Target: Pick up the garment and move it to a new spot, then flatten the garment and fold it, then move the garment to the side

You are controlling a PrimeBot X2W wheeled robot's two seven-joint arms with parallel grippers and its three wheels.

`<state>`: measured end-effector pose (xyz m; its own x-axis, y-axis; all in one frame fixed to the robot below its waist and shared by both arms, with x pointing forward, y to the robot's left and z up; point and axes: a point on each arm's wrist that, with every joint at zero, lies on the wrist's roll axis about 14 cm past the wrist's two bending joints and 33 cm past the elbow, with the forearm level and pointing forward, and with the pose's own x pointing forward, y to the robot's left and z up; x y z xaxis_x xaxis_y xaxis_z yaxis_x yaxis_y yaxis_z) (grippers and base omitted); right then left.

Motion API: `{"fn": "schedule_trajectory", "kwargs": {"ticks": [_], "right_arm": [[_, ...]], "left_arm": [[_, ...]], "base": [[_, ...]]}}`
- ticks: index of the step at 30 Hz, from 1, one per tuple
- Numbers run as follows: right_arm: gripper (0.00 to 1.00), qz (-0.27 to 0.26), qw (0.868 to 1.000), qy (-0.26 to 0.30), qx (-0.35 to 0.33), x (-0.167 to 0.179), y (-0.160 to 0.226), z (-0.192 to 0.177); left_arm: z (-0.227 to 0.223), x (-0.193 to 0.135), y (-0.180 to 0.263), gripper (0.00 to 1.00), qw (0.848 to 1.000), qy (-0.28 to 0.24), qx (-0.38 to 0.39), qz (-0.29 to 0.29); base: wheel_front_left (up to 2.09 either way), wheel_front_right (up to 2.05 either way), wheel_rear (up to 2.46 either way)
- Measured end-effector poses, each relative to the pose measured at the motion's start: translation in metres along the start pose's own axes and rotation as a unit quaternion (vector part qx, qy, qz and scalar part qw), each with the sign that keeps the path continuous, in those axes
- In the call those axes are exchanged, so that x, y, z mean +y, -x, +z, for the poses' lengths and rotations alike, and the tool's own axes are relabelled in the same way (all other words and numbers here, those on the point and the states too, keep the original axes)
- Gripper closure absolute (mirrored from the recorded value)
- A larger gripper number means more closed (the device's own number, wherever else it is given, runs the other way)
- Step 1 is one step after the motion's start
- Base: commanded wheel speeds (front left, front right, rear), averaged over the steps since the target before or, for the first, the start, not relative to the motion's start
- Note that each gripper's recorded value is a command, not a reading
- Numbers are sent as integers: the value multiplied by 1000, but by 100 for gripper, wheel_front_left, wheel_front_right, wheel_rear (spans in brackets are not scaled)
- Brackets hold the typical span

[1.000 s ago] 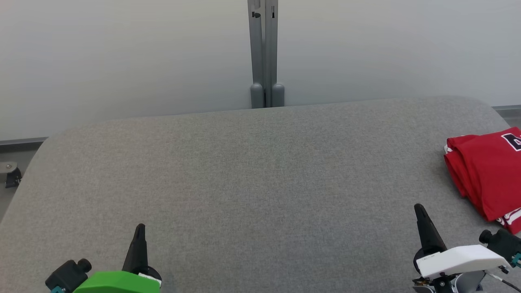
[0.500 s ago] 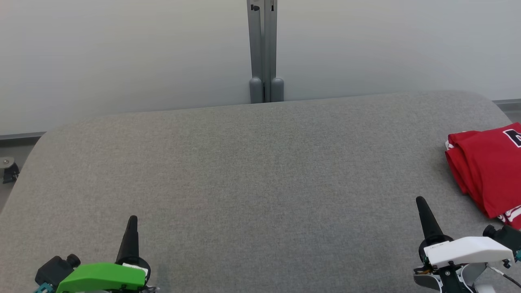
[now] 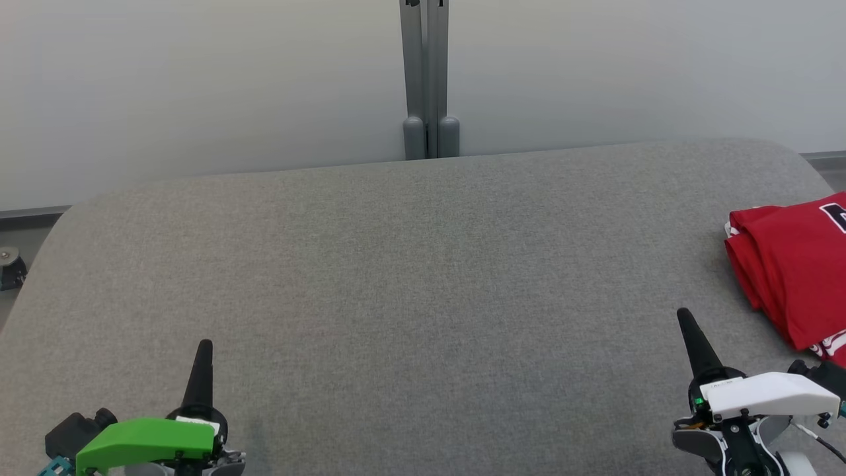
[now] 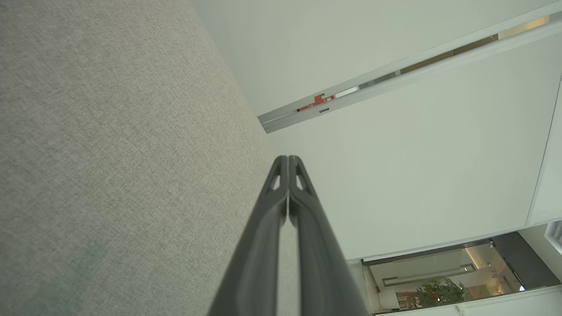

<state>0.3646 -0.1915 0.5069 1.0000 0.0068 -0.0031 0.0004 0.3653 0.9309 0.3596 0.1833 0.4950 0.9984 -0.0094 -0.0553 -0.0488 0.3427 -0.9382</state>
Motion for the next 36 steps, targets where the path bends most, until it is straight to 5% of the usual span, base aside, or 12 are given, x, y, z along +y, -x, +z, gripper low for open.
{"fn": "schedule_trajectory", "kwargs": {"ticks": [36], "right_arm": [[100, -2, 989, -146, -1, -3, -19, 6]], "left_arm": [[15, -3, -21, 100, 990, 138, -6, -15]], "base": [[0, 0, 0]]}}
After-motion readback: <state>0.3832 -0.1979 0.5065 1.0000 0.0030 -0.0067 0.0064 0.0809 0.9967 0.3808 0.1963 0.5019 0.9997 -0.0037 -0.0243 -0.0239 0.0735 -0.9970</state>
